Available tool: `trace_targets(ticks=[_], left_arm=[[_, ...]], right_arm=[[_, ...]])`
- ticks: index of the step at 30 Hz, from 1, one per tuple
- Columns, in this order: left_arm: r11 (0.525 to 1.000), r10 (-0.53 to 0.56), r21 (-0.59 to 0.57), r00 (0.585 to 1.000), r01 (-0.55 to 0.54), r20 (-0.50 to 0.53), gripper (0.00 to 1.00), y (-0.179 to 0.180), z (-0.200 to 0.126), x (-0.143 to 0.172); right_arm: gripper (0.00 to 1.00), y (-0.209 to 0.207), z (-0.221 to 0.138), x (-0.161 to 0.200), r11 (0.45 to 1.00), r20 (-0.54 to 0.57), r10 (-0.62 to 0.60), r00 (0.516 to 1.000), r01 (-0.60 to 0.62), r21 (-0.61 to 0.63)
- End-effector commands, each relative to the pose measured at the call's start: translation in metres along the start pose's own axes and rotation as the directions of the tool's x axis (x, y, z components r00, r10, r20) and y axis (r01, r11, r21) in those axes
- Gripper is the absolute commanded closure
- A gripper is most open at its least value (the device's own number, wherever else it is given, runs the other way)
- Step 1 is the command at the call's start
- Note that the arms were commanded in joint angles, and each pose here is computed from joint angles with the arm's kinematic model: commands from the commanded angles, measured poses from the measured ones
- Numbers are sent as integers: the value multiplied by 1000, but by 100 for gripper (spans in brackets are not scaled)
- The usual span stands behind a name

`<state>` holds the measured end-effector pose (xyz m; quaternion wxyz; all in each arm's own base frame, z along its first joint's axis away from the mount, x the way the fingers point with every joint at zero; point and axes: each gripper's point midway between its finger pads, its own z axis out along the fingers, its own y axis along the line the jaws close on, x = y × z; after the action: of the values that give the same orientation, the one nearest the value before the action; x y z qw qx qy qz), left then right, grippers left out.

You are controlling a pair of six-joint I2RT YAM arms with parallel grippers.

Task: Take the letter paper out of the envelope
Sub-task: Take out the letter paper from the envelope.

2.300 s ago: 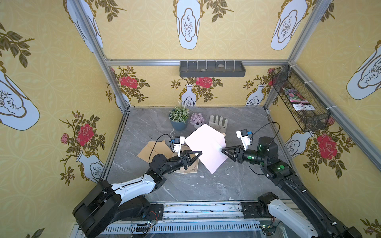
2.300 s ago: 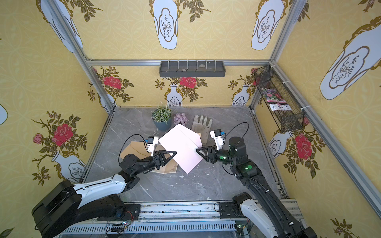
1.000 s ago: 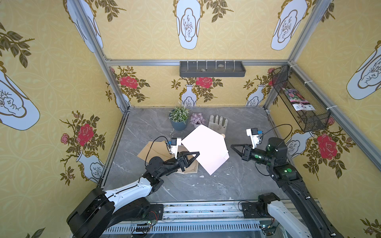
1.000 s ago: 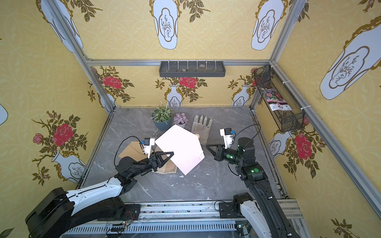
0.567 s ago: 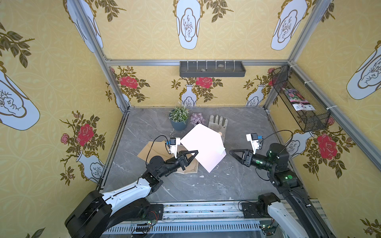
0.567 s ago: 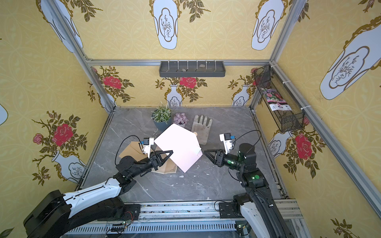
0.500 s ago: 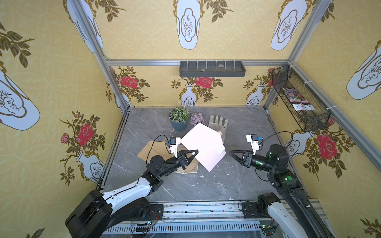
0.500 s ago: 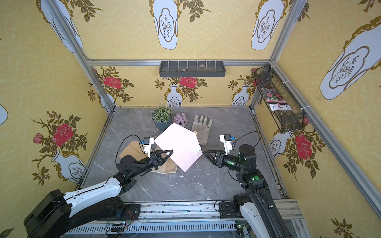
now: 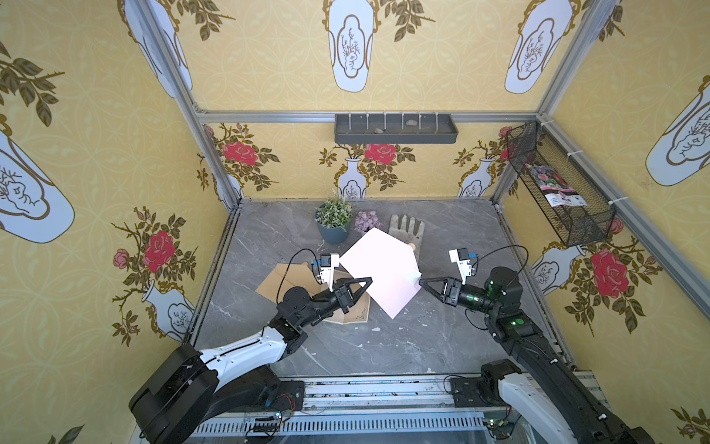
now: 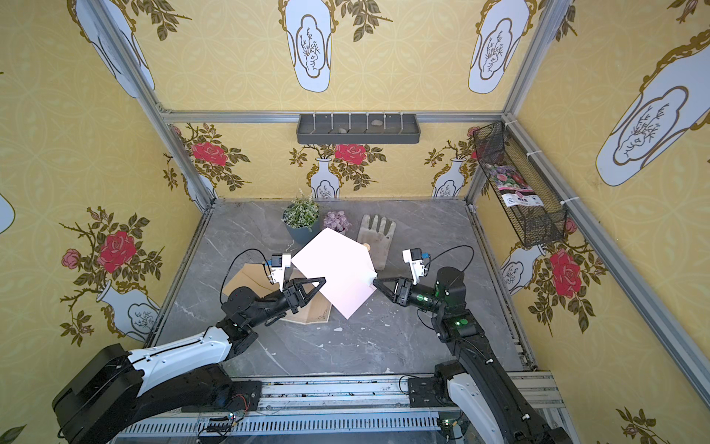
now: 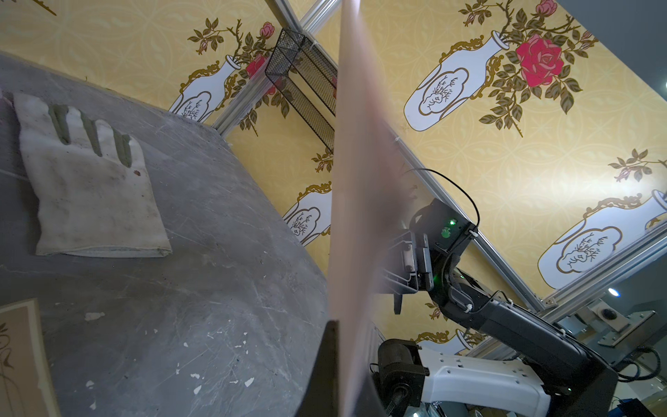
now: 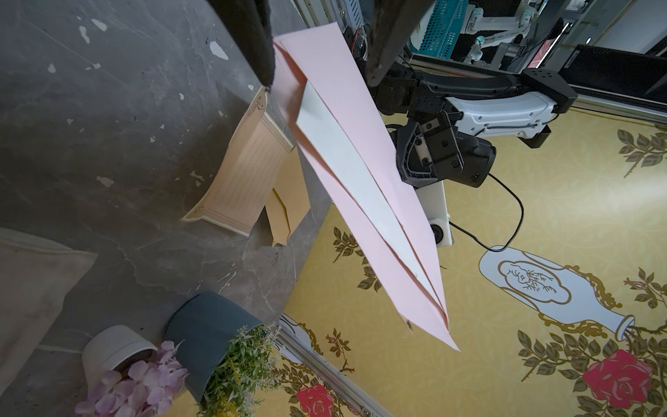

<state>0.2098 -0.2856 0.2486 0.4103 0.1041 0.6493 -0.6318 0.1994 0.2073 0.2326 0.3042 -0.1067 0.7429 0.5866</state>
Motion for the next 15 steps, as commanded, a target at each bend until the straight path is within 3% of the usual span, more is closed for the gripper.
trace_targets(ticks=[1,15], left_arm=[[999,14,39,1000,-14,14,100,-8,0,-4],[997,-6,81,1000,5,9,100,-13,5,-4]], right_arm=[[57,10,1,-8,998,23,-45,999,46,-43],[59,5,7,-11,997,33,-38,999,40,-68]])
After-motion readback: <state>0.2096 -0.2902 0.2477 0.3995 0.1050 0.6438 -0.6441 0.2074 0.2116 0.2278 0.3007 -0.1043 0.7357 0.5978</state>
